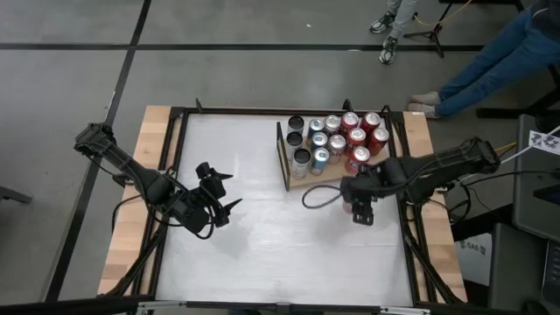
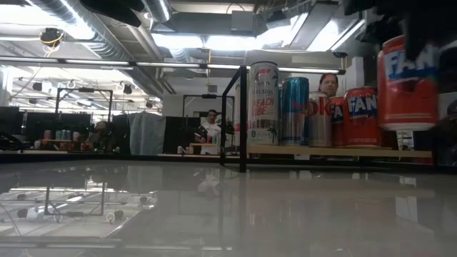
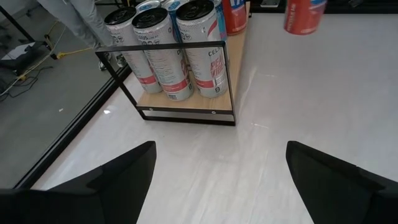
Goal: Place canned beverage on shelf
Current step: Put the orange soda can on the shelf aligned with the red soda cans
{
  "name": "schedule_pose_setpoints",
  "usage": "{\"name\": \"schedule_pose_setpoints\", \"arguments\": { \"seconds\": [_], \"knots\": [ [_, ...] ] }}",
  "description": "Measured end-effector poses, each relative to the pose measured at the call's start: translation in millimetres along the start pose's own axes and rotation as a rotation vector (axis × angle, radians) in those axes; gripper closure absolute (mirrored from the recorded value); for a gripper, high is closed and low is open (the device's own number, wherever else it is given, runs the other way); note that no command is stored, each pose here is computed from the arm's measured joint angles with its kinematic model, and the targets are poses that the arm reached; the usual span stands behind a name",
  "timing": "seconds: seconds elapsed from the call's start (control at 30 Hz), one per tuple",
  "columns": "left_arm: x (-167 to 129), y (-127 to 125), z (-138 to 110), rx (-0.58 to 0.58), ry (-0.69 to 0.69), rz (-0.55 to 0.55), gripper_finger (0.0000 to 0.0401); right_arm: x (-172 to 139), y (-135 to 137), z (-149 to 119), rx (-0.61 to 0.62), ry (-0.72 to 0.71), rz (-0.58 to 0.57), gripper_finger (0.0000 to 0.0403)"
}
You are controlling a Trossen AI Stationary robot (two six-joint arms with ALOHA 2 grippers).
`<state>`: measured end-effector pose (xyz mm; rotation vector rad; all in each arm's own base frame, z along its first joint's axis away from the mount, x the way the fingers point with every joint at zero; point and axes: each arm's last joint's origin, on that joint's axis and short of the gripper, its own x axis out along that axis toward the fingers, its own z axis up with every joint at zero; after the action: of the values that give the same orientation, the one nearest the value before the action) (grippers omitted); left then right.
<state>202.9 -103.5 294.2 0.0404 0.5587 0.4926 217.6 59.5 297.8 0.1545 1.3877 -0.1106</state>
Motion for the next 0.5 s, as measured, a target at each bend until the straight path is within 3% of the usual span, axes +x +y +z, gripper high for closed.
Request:
{"name": "schedule_pose_setpoints", "arguments": {
  "seconds": [0.3, 0.5],
  "knots": [
    [0.0, -0.1, 0.0, 0.000, 0.000, 0.000, 0.0050, 1.3, -42.9, 17.3, -0.006, -0.022, -0.032, 0.0121],
    [0.0, -0.1, 0.0, -0.001, 0.000, 0.000, 0.0050, 1.6, -56.5, 17.9, -0.009, 0.013, -0.006, 0.0121]
  ]
}}
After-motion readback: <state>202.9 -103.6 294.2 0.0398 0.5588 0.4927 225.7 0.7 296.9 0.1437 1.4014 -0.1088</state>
